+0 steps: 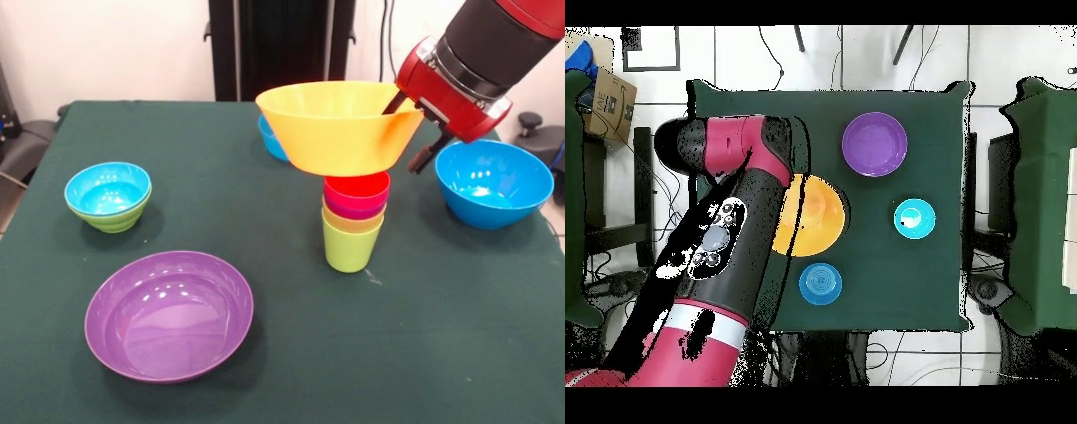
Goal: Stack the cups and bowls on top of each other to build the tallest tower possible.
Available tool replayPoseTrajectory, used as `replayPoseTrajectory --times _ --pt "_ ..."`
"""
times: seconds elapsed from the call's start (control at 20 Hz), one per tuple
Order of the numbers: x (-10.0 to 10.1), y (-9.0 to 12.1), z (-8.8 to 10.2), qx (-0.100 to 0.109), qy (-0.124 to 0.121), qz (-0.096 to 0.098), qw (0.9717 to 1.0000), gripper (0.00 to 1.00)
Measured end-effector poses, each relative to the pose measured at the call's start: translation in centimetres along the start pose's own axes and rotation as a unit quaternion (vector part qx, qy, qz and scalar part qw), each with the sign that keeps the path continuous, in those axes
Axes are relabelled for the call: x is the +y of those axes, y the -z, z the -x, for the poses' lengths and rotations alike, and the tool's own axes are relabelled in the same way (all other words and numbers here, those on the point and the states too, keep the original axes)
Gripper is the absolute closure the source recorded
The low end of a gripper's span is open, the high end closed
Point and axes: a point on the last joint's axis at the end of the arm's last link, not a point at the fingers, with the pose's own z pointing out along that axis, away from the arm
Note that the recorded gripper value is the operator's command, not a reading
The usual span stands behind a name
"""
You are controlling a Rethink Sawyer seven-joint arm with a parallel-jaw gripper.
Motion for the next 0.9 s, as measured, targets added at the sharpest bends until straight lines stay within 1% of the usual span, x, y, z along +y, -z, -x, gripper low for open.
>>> replayPoseTrajectory --times 0.2,0.25,0.9 --pt "0.01 -0.12 -0.03 0.001 0.0 -0.001 1.0 0.0" --pt "0.02 -0.15 -0.04 0.001 0.0 -0.001 1.0 1.0" --pt "0.26 -0.44 -0.17 0.005 -0.001 0.001 1.0 1.0"
